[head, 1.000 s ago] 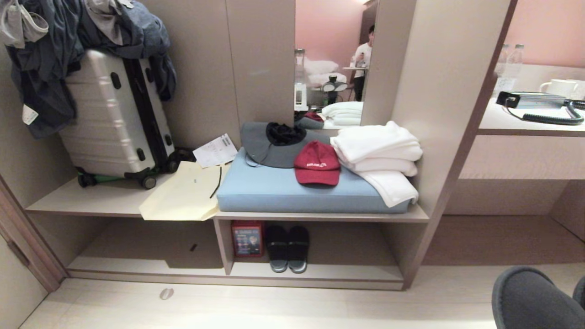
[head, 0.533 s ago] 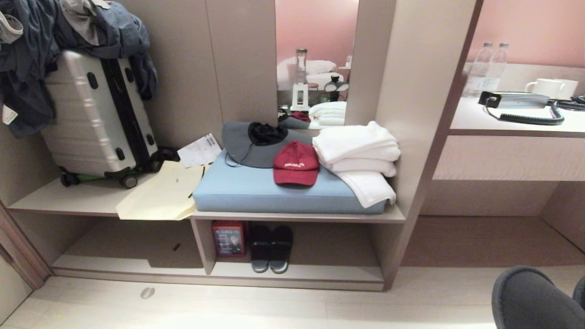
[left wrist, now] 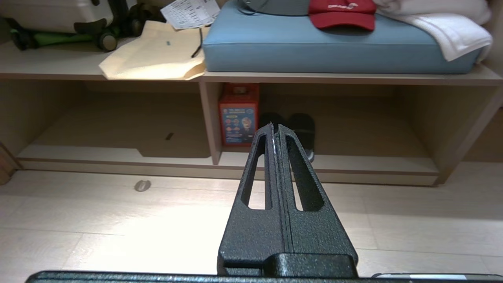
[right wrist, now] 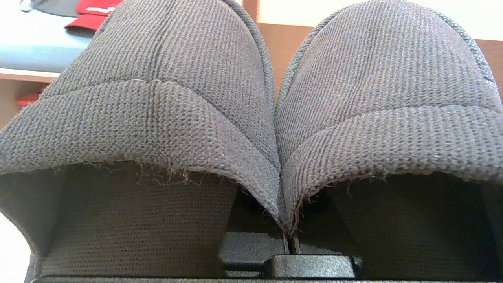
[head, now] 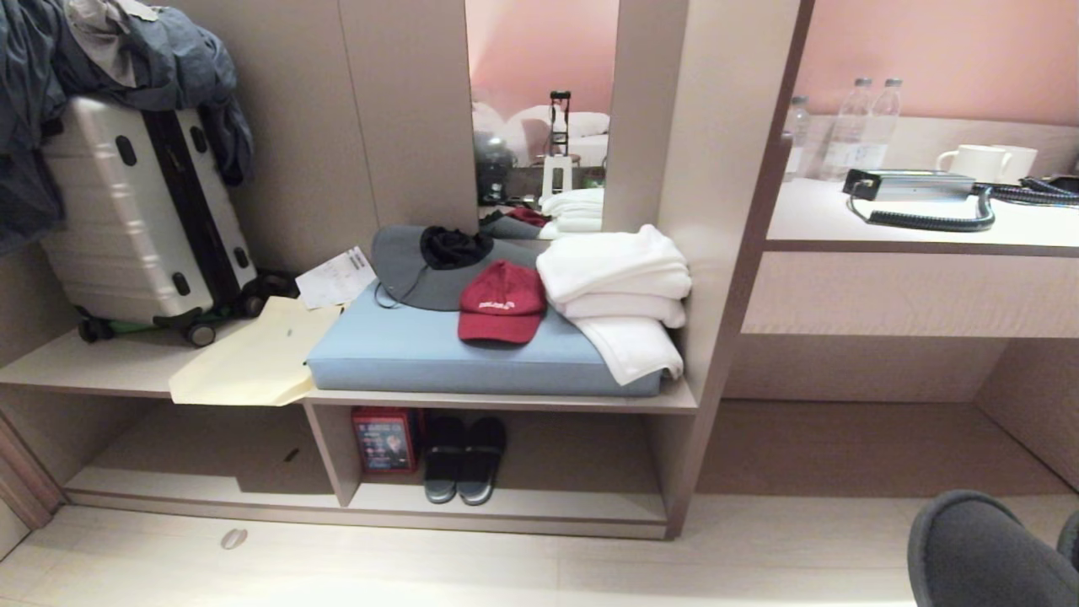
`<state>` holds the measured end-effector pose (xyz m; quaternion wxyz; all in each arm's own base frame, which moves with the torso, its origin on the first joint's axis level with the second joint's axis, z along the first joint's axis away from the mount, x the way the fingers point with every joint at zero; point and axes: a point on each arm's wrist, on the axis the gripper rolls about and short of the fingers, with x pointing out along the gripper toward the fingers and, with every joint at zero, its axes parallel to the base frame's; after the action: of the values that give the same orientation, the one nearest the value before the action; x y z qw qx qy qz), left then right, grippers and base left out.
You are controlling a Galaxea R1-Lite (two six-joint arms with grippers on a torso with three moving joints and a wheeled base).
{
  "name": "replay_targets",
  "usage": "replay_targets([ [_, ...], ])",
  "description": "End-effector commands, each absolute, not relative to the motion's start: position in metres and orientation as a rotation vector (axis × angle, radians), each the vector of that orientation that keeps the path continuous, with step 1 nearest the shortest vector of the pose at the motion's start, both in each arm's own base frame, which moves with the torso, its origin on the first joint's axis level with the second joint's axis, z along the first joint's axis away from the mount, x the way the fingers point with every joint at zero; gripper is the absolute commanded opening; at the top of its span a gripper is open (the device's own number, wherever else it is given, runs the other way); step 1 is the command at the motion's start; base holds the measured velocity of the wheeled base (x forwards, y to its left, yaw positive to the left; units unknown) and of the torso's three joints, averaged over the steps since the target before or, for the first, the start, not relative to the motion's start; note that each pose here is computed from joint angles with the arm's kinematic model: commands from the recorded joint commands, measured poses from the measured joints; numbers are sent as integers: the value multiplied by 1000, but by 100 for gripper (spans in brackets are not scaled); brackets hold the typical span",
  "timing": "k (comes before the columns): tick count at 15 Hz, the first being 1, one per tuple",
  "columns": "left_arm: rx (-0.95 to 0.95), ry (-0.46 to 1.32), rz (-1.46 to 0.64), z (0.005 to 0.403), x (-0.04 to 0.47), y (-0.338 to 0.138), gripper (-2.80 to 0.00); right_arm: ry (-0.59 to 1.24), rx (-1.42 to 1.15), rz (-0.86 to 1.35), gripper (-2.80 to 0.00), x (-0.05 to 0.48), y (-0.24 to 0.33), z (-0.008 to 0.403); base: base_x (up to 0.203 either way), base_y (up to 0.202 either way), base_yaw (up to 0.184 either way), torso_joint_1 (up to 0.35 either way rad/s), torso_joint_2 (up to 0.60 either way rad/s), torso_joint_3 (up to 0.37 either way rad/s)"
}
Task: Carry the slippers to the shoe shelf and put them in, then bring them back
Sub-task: Place the slippers on the floor
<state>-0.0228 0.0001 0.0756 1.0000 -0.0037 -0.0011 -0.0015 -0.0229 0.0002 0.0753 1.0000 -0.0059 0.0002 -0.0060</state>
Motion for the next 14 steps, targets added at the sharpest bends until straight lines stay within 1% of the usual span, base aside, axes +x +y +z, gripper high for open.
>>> replay_targets([
  [1, -8, 0, -3, 75, -23, 0, -280, -1, -12, -13, -280, -23, 0, 75, 0, -195, 3, 4, -2, 2],
  [14, -9, 2, -2, 75, -23, 0, -280, -1, -12, -12, -280, -23, 0, 75, 0, -195, 2, 2, 2, 3],
])
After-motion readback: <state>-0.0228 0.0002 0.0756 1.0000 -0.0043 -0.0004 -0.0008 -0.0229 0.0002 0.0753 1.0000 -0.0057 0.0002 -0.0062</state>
